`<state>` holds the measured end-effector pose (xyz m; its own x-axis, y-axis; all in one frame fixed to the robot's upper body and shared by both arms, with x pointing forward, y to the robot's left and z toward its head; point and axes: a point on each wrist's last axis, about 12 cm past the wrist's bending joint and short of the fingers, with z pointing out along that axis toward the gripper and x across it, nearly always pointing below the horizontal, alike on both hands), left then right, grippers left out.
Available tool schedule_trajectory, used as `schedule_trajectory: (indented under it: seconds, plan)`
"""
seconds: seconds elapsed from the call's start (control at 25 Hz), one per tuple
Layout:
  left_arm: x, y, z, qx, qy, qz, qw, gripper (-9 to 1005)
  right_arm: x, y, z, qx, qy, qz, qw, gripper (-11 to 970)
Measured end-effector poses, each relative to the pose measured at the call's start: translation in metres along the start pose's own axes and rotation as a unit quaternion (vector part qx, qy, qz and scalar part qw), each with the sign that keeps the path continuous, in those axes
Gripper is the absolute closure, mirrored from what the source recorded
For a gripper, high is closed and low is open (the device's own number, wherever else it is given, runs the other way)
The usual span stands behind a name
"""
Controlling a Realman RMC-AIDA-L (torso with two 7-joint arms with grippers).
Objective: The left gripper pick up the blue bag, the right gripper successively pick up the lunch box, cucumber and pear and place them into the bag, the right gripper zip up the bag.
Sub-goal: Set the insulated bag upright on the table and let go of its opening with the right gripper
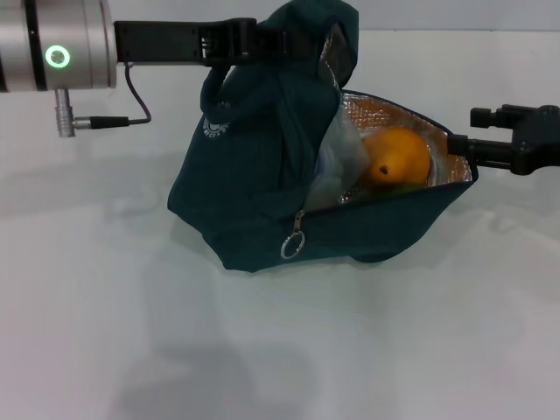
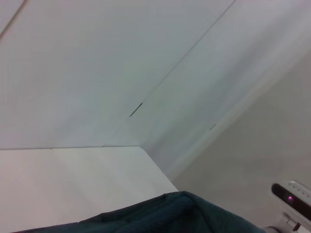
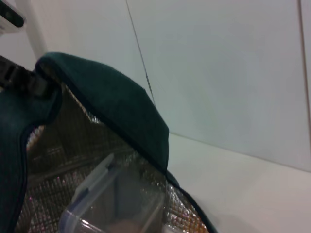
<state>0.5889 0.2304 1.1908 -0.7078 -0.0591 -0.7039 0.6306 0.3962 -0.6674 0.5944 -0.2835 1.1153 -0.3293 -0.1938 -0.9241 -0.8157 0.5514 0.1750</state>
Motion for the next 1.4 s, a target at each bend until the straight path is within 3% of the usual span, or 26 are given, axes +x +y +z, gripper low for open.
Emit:
schedule_trajectory:
  seconds: [0.4,0.88,1.4]
  plan:
    - [-0.001,0.000,0.001,0.000,-0.001,0.002,1.000,956,0.008,0.004,0.017,0.010,0.025,-0.005,1.000,307]
    - [-0.002,0.000,0.000,-0.002,-0.002,0.003,1.000,956,0.007,0.002,0.020,0.023,0.026,-0.006,0.999,320]
    - [-0.002,0.000,0.000,-0.002,-0.001,0.004,1.000,956,0.005,0.003,0.024,0.024,0.025,-0.008,0.999,780]
